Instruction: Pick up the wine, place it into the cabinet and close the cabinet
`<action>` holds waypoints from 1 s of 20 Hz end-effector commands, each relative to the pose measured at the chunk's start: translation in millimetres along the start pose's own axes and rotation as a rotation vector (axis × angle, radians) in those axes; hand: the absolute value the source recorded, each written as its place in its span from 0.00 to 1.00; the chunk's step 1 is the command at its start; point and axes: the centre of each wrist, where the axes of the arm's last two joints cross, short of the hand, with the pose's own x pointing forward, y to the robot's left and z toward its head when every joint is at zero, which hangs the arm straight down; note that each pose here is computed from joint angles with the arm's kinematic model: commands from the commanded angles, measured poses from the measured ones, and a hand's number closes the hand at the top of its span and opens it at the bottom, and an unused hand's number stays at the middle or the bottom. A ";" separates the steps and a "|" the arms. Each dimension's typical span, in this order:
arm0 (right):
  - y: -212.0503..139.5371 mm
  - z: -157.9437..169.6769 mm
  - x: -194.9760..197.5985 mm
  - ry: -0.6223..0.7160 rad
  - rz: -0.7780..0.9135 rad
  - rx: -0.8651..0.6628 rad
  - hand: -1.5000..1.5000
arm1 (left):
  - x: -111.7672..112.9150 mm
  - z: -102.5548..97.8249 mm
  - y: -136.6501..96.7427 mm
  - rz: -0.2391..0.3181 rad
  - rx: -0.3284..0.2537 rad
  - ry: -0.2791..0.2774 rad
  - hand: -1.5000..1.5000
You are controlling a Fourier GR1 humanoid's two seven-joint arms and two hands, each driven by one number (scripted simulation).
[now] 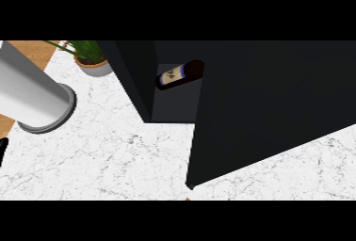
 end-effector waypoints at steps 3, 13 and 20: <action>28.9 -42.8 11.7 -0.061 -0.035 0.095 1.00 | -1.8 -10.7 -8.0 0.039 -0.029 -0.009 0.00; 14.6 -117.3 34.6 -0.083 -0.066 0.057 1.00 | -16.1 -6.9 -6.1 0.051 0.004 0.008 0.00; 7.6 -185.7 47.0 -0.101 0.021 -0.010 1.00 | -11.2 -18.8 -12.8 0.027 0.037 0.003 0.00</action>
